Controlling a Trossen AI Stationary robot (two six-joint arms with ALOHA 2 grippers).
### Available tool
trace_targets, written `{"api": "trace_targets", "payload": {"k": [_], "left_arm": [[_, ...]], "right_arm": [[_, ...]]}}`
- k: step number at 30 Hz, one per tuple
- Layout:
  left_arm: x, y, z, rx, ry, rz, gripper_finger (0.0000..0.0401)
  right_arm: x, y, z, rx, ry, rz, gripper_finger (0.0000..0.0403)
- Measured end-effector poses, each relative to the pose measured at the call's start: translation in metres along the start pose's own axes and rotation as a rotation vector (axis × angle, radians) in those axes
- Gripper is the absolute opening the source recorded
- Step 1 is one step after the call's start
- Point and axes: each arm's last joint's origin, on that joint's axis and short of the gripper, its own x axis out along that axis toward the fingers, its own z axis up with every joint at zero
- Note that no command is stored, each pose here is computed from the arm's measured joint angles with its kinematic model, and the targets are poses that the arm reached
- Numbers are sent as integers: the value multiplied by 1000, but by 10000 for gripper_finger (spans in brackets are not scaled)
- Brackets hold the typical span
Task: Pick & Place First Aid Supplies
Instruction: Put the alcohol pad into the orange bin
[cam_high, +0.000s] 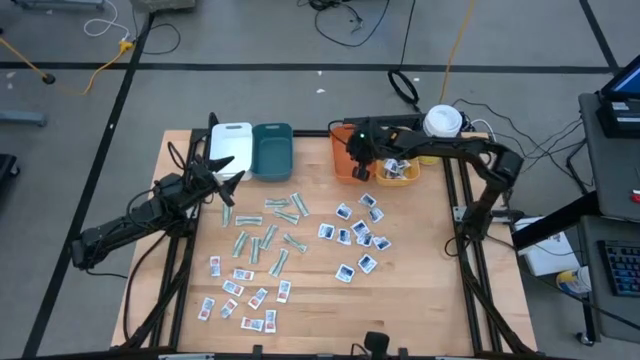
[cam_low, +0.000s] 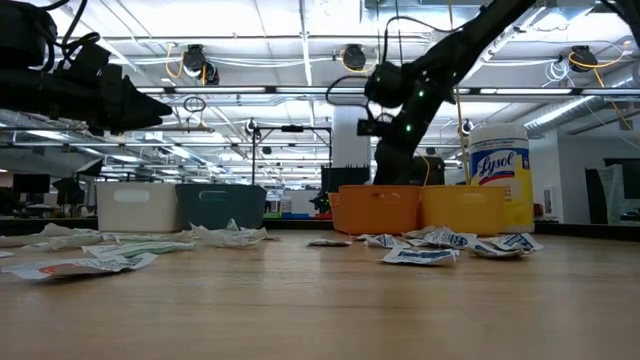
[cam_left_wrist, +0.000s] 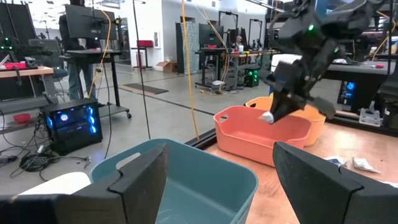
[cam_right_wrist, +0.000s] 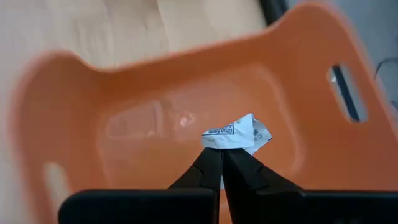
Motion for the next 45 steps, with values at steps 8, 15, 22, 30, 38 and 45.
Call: {"api": "trace_targets", "payload": {"k": [8, 15, 22, 30, 38, 45], "left_arm": [[0, 0, 0, 0, 1, 0, 296], [0, 0, 0, 0, 1, 0, 296], [0, 0, 0, 0, 0, 0, 296], [0, 0, 0, 0, 0, 1, 296], [0, 0, 0, 0, 0, 0, 296], [0, 0, 0, 0, 0, 1, 296]], "right_arm": [[18, -2, -12, 11, 86, 17, 3], [16, -2, -12, 10, 90, 20, 36], [11, -4, -6, 100, 109, 24, 131], [-21, -10, 20, 140, 191, 52, 216], [-62, -8, 49, 112, 267, 92, 226], [-87, 2, 64, 64, 292, 178, 225]]}}
